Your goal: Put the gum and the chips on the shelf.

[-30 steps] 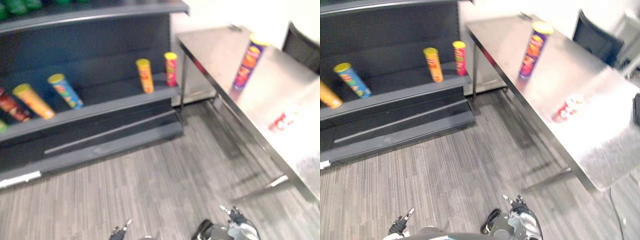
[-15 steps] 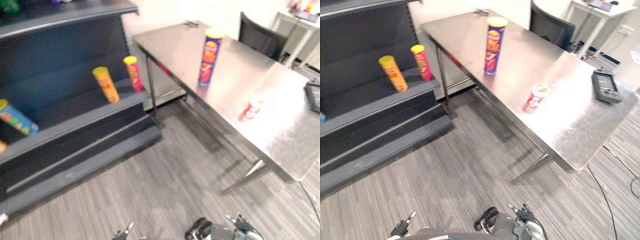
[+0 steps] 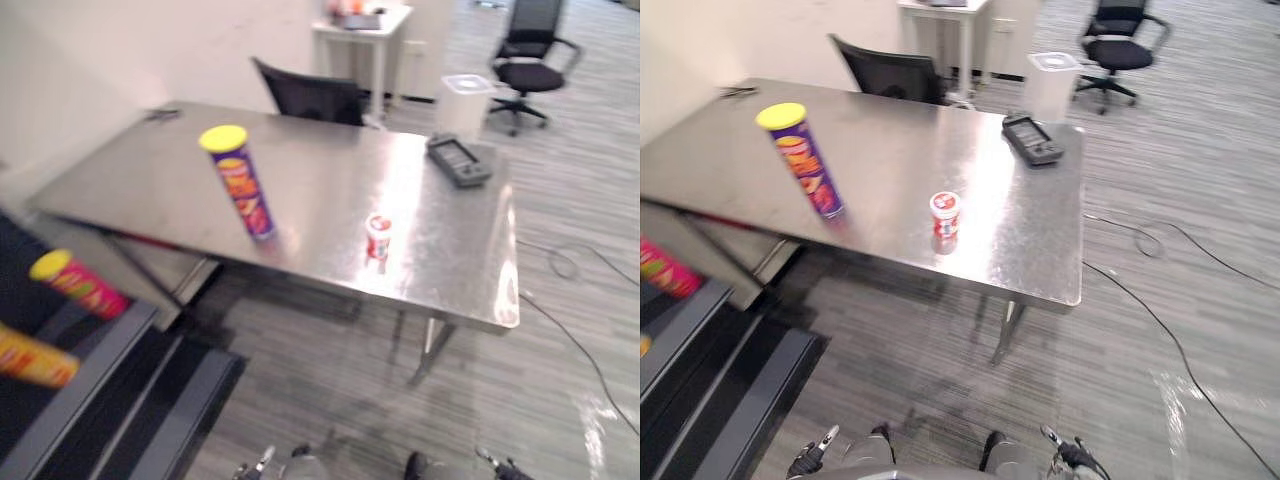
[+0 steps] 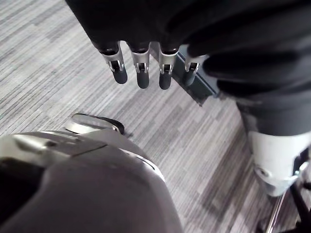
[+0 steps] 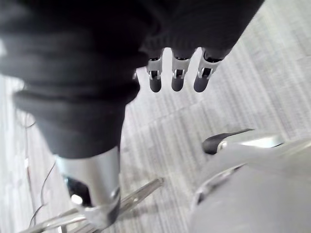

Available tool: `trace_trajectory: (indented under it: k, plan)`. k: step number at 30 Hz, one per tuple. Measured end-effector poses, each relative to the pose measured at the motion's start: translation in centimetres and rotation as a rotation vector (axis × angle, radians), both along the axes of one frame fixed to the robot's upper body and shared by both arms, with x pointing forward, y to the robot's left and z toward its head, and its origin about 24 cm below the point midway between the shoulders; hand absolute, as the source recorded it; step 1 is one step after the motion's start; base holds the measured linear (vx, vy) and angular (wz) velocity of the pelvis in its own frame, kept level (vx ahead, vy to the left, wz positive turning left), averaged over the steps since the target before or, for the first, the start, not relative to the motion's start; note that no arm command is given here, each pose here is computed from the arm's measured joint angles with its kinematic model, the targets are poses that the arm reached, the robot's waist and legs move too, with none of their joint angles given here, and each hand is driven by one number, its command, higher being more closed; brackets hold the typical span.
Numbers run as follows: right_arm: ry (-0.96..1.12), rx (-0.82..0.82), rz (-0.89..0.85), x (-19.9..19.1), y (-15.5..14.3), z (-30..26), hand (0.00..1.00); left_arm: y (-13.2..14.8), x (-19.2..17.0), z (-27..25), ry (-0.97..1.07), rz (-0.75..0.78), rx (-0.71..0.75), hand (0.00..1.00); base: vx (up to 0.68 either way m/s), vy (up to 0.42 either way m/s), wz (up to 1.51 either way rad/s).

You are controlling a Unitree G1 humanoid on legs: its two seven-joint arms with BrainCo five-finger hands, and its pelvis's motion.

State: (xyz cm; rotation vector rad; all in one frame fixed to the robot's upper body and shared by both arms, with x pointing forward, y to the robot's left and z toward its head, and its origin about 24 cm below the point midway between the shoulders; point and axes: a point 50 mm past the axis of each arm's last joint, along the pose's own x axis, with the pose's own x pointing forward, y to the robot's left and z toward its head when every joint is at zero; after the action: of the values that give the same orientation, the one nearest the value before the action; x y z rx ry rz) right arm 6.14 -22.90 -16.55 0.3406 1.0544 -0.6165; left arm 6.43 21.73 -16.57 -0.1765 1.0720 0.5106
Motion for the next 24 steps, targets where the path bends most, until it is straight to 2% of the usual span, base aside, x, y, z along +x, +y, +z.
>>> trace_trajectory:
  k: [5, 9, 15, 24]
  plan:
    - [0.022, 0.039, -0.028, -0.9, 1.3, -0.4, 0.0, 0.3, 1.4, 0.3, -0.019, -0.105, 0.011, 0.0, 0.23, 0.222, -0.6]
    - [0.022, -0.01, 0.005, -0.3, 0.0, -0.1, 0.0, -0.6, 1.2, 0.1, -0.002, -0.162, 0.0, 0.0, 0.07, 0.039, -0.79]
    - [0.033, -0.045, 0.021, 0.0, -0.2, 0.0, 0.0, -1.1, 1.9, 0.1, -0.007, -0.265, 0.013, 0.0, -0.02, -0.003, -0.3]
    - [0.03, -0.104, -0.247, -1.4, -3.2, 0.6, 0.0, -0.7, 1.7, 0.2, -0.01, -0.283, 0.032, 0.0, -0.04, 0.009, 0.06]
